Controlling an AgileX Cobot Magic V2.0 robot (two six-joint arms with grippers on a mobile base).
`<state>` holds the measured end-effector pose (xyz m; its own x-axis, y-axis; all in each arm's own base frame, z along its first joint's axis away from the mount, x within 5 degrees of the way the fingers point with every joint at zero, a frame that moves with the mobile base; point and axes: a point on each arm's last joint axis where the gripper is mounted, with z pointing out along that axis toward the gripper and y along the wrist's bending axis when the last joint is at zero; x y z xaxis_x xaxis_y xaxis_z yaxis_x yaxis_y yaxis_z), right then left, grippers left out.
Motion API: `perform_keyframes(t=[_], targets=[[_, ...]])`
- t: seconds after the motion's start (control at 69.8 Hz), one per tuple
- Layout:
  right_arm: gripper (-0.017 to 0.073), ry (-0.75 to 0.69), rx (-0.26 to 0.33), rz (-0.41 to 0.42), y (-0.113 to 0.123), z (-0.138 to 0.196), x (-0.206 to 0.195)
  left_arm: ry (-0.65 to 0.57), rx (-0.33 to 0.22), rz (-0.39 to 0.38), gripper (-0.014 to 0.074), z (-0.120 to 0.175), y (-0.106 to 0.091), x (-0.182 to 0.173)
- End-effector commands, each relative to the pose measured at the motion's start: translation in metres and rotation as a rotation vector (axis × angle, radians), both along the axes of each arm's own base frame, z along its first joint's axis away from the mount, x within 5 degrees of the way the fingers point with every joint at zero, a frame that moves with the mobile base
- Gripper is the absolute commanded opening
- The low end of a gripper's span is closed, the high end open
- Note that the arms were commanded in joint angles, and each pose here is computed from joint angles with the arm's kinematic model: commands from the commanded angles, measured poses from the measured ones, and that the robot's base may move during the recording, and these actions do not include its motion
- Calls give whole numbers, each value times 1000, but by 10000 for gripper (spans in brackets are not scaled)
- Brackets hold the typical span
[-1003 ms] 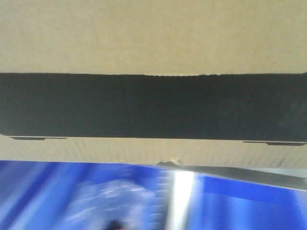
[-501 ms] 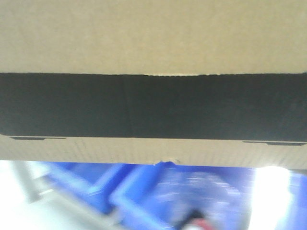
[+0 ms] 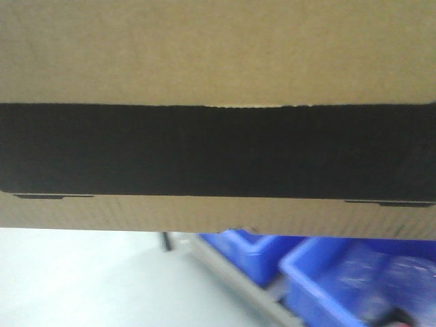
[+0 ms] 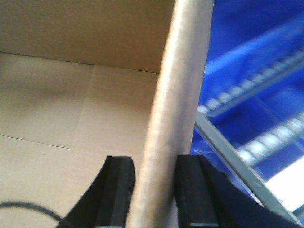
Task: Grab box from left shelf to table start
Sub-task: 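Hold the box with both grippers while the base turns away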
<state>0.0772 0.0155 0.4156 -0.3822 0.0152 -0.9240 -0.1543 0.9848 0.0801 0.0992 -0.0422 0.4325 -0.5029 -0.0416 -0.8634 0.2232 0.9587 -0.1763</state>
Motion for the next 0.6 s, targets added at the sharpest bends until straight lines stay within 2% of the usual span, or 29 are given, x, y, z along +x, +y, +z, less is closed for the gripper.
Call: perform_keyframes(t=[0.0,0.587], targets=[[59,-184,46,5,1,23,0,-133,-222,-100,-104,27,-9,-8],[59,-184,46,5,1,23,0,-131,-225,-101,-104,27,-9,-8]])
